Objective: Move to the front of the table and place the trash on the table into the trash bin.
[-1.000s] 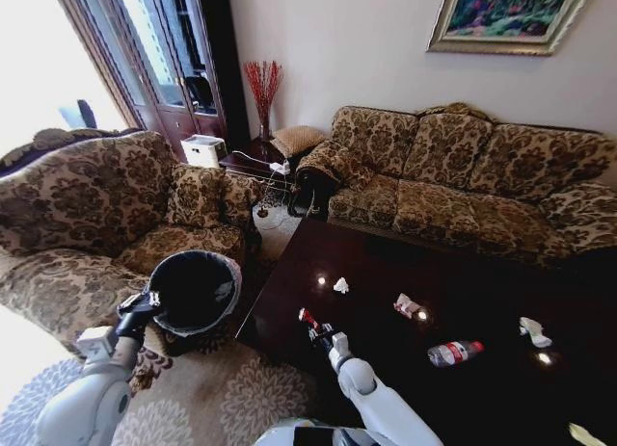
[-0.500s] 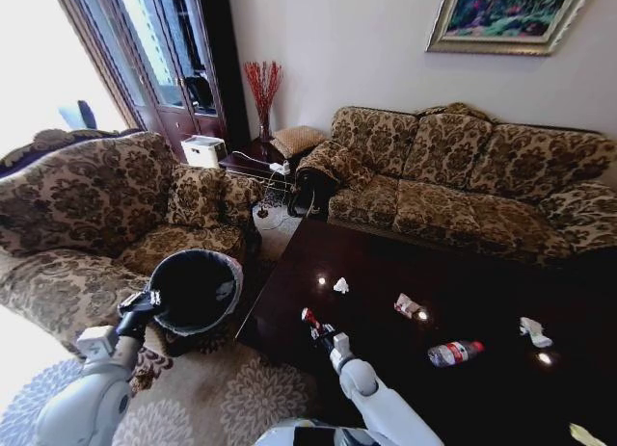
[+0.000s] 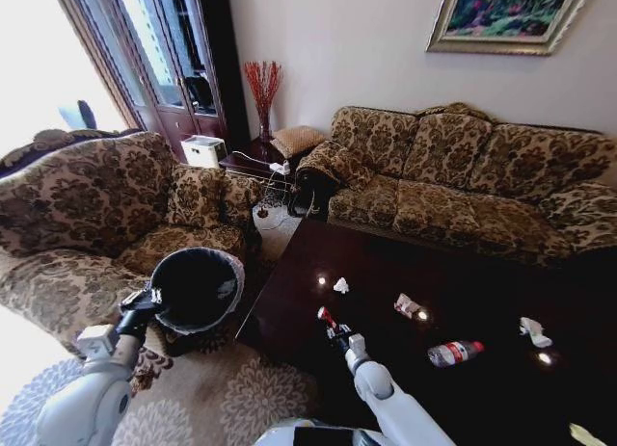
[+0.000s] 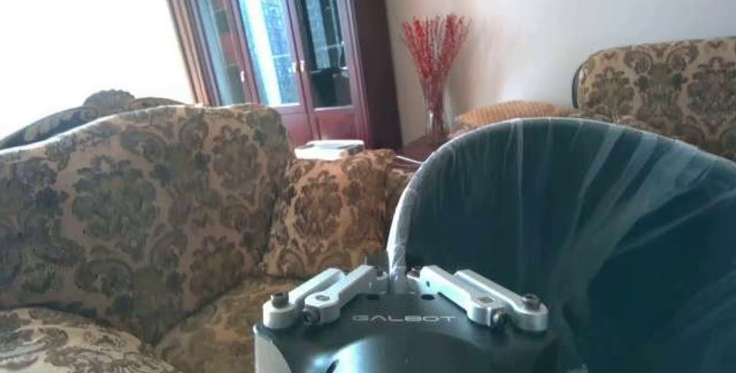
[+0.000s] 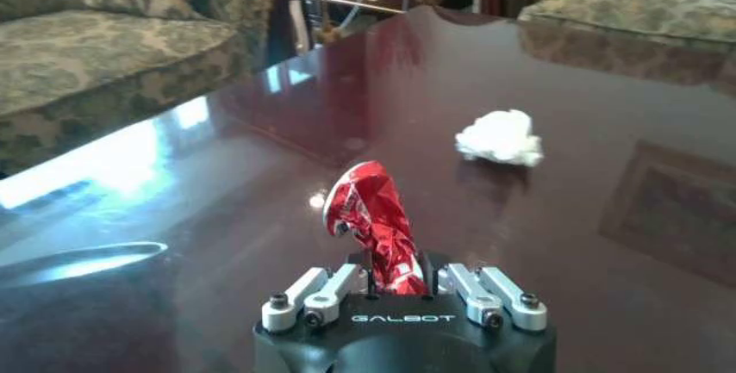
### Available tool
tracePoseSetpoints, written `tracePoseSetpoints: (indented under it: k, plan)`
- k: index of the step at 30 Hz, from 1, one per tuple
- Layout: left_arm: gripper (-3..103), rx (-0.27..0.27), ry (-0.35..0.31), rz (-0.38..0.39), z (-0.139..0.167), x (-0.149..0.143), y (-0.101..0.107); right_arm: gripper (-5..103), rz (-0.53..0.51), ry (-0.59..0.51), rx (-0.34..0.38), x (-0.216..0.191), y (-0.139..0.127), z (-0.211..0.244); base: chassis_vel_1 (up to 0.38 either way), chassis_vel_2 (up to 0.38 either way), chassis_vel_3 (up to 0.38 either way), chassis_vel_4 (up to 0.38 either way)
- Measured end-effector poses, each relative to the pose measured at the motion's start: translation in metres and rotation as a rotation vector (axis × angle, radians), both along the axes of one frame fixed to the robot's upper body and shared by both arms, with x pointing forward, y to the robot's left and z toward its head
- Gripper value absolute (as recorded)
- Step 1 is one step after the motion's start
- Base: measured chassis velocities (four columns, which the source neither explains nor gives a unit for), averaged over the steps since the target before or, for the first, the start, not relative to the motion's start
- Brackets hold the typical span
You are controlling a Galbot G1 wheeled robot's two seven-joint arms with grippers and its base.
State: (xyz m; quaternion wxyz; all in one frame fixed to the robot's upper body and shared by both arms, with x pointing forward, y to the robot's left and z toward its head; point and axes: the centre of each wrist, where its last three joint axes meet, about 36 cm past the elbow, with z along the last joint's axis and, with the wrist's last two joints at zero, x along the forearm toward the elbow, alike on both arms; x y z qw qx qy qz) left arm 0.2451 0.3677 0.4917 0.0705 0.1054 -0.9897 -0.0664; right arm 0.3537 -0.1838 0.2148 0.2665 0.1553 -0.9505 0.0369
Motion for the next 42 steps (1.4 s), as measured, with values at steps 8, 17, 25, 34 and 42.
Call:
tracePoseSetpoints:
  k: [8,17,25,34,42]
  plan:
    - [2,-0.001,-0.004,-0.005,0.001,0.000,-0.001,22,-0.033,-0.056,-0.029,-0.002,-0.022,0.015,0.000,0.000,0.000,0.000]
    - [2,-0.008,-0.008,-0.034,0.000,0.003,-0.008,22,0.014,-0.235,-0.085,-0.009,-0.029,0.031,0.000,0.000,0.000,0.000]
    - [2,-0.013,-0.006,-0.135,0.002,0.018,-0.016,22,-0.001,-0.412,-0.048,0.006,-0.043,0.104,0.000,0.000,0.000,0.000]
    - [2,0.002,0.048,-0.315,0.013,0.048,-0.009,22,0.010,-0.520,0.058,0.027,-0.068,0.215,0.000,0.000,0.000,0.000]
    - [2,0.001,0.081,-0.481,0.031,0.092,-0.021,22,0.164,-0.542,0.229,0.028,-0.068,0.317,0.000,0.000,0.000,0.000]
